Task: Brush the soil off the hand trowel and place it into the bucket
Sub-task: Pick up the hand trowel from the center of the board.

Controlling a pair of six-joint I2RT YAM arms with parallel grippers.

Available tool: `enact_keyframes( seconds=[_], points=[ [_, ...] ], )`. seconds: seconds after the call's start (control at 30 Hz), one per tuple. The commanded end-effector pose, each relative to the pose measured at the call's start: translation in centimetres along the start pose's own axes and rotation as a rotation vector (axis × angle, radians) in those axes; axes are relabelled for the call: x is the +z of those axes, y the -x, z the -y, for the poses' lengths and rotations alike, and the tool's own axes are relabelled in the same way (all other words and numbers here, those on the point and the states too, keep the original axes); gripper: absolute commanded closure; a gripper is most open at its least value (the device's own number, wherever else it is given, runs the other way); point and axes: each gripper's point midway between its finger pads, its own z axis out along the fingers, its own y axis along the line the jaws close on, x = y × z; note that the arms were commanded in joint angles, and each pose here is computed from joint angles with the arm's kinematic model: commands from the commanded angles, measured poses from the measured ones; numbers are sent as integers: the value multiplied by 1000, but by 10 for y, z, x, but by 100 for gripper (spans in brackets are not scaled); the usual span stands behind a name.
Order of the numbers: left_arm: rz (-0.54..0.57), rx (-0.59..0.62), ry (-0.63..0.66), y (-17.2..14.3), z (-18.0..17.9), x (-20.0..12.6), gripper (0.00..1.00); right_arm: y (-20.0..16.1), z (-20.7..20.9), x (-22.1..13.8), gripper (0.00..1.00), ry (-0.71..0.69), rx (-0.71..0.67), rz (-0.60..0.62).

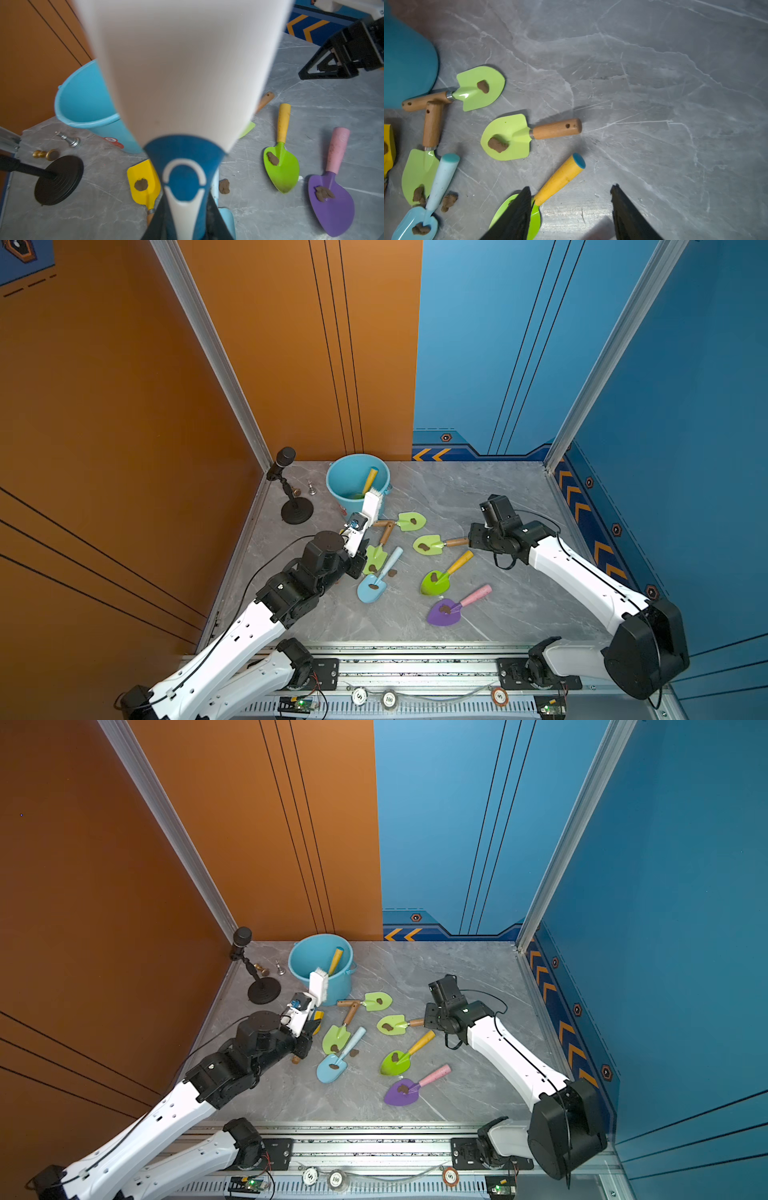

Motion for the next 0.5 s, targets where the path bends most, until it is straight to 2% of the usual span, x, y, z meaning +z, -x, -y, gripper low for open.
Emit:
enact_keyframes(
  seconds=[0.0,0.23,0.47],
  points=[
    [-24,56,-44,-7,17,7,100,4,3,8,37,33,139,56],
    [-50,98,-80,-13,34,12,100,-19,-6,36,38,45,234,17],
    [-57,126,-81,-15,39,13,100,-38,-4,62,44,12,354,2]
  ],
)
